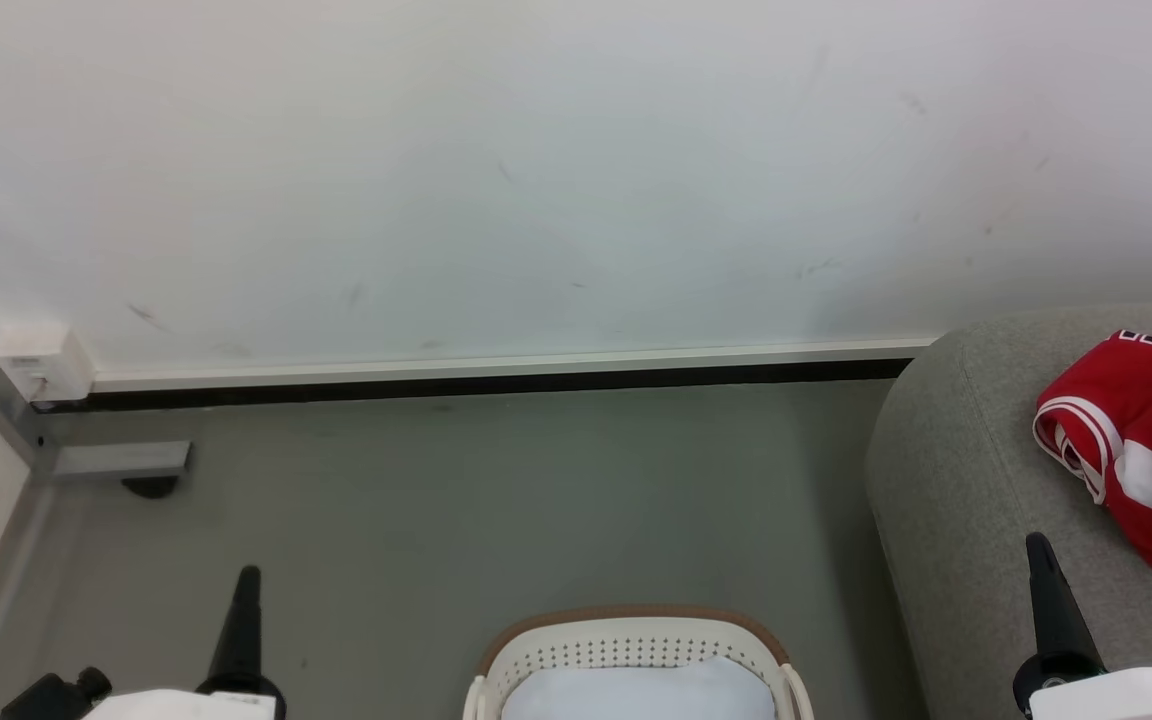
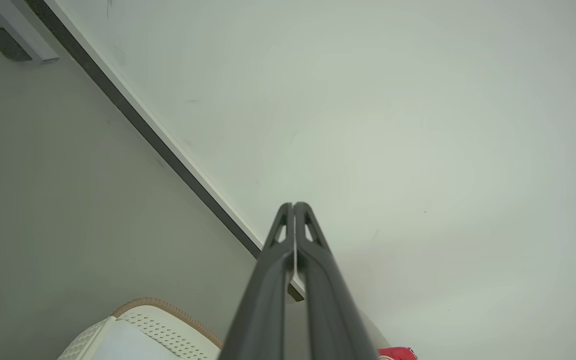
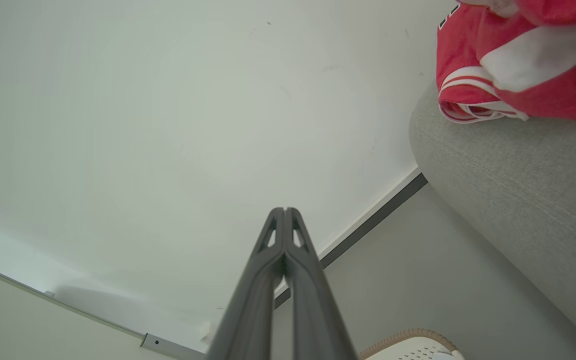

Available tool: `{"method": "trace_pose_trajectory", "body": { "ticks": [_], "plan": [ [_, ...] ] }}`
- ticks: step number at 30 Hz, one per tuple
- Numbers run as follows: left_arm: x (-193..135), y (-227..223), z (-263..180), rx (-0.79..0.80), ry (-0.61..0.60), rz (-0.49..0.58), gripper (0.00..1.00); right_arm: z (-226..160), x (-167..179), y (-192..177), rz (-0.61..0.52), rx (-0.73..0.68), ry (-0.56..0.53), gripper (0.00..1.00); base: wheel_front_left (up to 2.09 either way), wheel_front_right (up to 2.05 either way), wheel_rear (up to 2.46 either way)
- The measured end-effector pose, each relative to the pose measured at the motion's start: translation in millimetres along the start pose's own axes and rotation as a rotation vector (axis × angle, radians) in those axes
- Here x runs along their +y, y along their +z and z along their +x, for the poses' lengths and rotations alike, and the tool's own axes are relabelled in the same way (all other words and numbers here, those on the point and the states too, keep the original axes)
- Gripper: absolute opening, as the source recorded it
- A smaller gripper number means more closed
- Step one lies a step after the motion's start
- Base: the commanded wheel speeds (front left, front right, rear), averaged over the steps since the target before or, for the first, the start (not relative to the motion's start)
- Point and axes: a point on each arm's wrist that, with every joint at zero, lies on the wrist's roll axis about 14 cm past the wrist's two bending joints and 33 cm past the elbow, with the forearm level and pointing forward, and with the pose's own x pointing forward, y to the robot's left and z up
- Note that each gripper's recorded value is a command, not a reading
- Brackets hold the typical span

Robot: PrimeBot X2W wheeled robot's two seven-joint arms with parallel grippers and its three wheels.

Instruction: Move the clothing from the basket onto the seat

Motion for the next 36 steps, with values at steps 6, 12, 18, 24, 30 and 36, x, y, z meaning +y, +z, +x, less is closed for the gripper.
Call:
{"method": "trace_pose_trajectory", "body": {
  "ticks": [6, 12, 18, 24, 30, 36],
  "plan": [
    [0, 2, 1, 0.0, 0.002, -0.061, 0.0, 2, -1, 1, 0.062, 0.001, -0.005, 0.0, 0.0, 0.0, 0.0],
    [-1, 4, 2, -0.001, 0.001, -0.11, 0.0, 3, -2, 1, 0.115, 0.0, -0.009, 0.0, 0.0, 0.0, 0.0],
    [-2, 6, 3, 0.001, 0.0, -0.169, 0.0, 4, -2, 2, 0.171, 0.002, -0.012, 0.0, 0.0, 0.0, 0.0],
    [-1, 7, 3, 0.003, 0.002, -0.225, 0.0, 6, -2, 5, 0.222, 0.0, -0.012, 0.0, 0.0, 0.0, 0.0],
    [-3, 9, 4, 0.002, -0.005, -0.277, 0.0, 8, -2, 6, 0.274, 0.001, -0.013, 0.0, 0.0, 0.0, 0.0],
    [-4, 11, 4, 0.005, -0.007, -0.323, 0.0, 10, -2, 7, 0.326, 0.0, -0.013, 0.0, 0.0, 0.0, 0.0]
  ]
}}
